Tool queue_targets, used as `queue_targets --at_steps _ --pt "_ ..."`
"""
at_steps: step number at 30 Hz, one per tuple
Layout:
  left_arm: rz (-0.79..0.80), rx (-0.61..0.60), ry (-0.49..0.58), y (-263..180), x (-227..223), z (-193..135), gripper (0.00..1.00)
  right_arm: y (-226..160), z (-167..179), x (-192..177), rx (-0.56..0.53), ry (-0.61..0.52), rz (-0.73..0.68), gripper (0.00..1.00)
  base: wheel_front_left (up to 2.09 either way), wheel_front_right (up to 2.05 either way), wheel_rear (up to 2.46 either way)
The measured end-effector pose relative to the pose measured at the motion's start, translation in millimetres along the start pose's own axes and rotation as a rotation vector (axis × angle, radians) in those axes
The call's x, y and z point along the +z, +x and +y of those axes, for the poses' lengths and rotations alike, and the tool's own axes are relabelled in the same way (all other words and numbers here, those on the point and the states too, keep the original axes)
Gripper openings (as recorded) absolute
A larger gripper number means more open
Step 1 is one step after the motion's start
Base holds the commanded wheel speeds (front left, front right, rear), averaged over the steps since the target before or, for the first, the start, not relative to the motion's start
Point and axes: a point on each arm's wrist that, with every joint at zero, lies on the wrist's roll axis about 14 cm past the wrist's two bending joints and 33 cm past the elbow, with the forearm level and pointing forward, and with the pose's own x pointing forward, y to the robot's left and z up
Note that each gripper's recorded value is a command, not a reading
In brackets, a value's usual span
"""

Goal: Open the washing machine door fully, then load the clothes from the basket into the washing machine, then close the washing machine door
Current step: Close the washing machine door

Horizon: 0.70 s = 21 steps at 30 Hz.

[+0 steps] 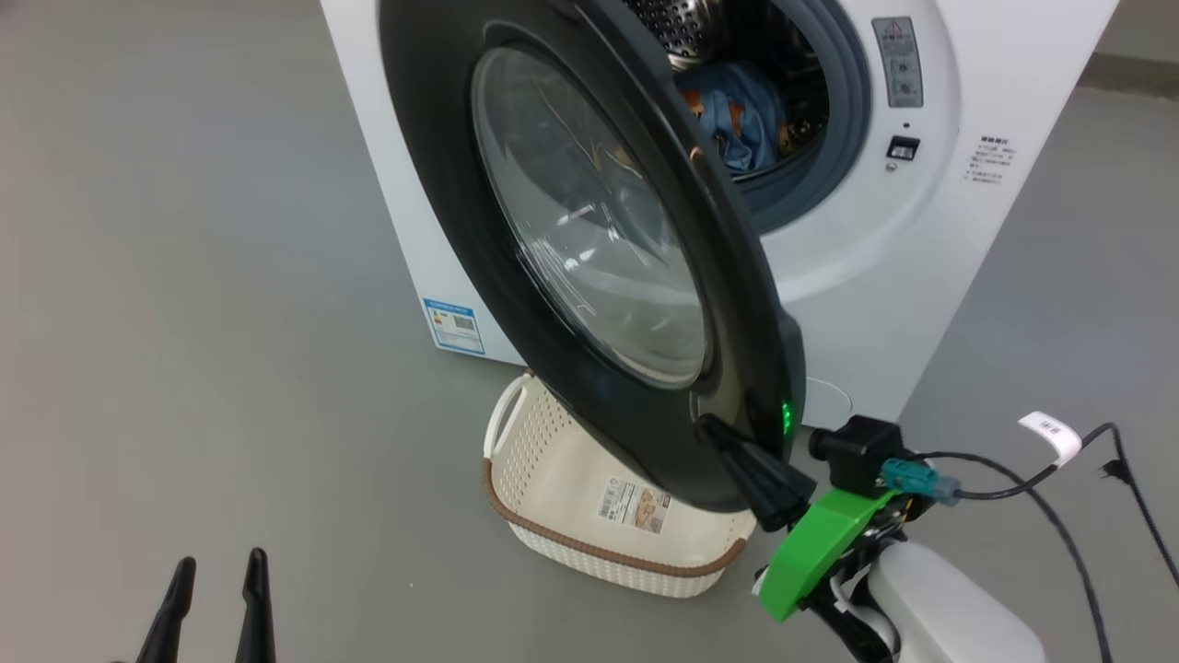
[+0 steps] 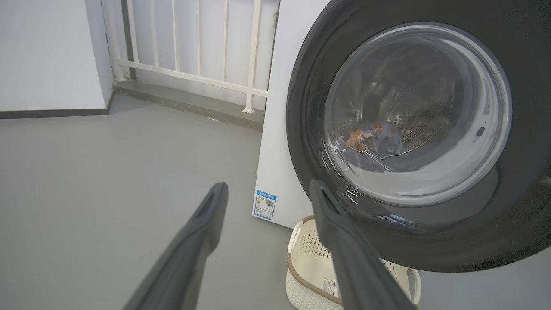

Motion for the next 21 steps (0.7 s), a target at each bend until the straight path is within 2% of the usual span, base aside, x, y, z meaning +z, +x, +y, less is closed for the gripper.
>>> queue_targets --at_steps 8,21 --pt "0.015 -0.038 0.011 20 -4 -13 1.00 1 -45 4 -0.096 0.005 -0.017 0.00 0.00 0.00 0.00" --pt "0.060 -0.098 0.032 57 -20 -35 1.00 22 -122 34 -0.213 -0.018 -0.094 0.00 0.00 0.00 0.00"
